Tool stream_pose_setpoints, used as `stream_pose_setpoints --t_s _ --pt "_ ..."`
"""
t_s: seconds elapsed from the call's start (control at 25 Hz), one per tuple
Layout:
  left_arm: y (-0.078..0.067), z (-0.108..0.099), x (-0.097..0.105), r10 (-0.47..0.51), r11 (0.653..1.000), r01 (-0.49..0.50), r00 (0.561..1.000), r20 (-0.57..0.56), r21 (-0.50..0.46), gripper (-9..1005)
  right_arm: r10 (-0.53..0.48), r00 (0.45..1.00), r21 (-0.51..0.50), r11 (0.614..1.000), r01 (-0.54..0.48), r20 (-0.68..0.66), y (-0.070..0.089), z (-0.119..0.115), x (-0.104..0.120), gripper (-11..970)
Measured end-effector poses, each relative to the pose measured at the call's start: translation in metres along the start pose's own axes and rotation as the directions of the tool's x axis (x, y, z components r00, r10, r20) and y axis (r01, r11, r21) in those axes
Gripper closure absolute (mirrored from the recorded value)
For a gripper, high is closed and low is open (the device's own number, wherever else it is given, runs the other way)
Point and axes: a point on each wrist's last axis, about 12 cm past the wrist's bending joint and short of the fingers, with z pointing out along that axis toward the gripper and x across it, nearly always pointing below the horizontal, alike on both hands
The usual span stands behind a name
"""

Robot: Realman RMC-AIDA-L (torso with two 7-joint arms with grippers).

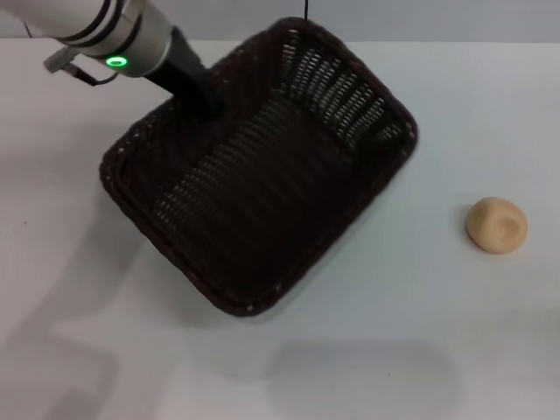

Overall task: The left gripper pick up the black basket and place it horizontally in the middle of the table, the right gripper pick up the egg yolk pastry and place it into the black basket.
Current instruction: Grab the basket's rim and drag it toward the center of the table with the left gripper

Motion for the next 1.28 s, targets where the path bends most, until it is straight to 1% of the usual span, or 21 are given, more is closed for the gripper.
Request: stream_pose_setpoints --t_s 0.08,0.16,0.32,0.48,0.56,0.68,0.84,1.04,1.24,1.28 --pt "-0.002 0.0 -0.005 0.038 0.999 -0.039 0.999 0.023 0.032 672 0.005 1.0 0.003 1.0 -0.005 0.002 0.001 -0.001 0.0 214" --pt "0.0 -0.001 -0.008 0.067 0.996 -0.069 0.997 0.045 0.047 687 0.006 1.0 0.003 1.0 -0.006 0.008 0.001 -0.001 -0.001 214" --pt "0.004 -0.005 -0.012 0.101 0.99 -0.11 0.99 0.101 0.088 726 0.008 1.0 0.0 1.0 -0.008 0.02 0.002 -0.002 -0.003 214" --pt "0.007 -0.013 -0.018 0.134 0.976 -0.162 0.973 0.188 0.145 747 0.012 1.0 0.001 1.0 -0.012 0.021 0.003 -0.002 -0.003 214" --pt "0.008 -0.017 -0.022 0.151 0.968 -0.188 0.965 0.213 0.166 758 0.014 1.0 -0.002 1.0 -0.014 0.021 0.003 -0.002 -0.002 214" --pt "0.007 -0.018 -0.026 0.179 0.956 -0.223 0.959 0.222 0.193 805 0.018 1.0 -0.008 1.0 -0.018 0.021 0.004 -0.001 -0.002 214" --pt "0.002 -0.013 -0.03 0.219 0.934 -0.269 0.951 0.22 0.234 809 0.019 0.999 -0.011 1.0 -0.019 0.028 0.005 -0.001 -0.003 213" --pt "-0.004 -0.011 -0.035 0.24 0.915 -0.295 0.946 0.218 0.275 811 0.025 0.999 -0.011 1.0 -0.025 0.032 0.006 -0.001 -0.003 213" --pt "-0.006 -0.008 -0.039 0.244 0.907 -0.308 0.94 0.238 0.287 813 0.031 0.999 -0.013 0.999 -0.03 0.033 0.007 0.0 -0.003 213" --pt "-0.007 -0.005 -0.04 0.241 0.904 -0.308 0.94 0.242 0.297 813 0.031 0.999 -0.014 0.999 -0.031 0.034 0.008 0.0 -0.003 213"
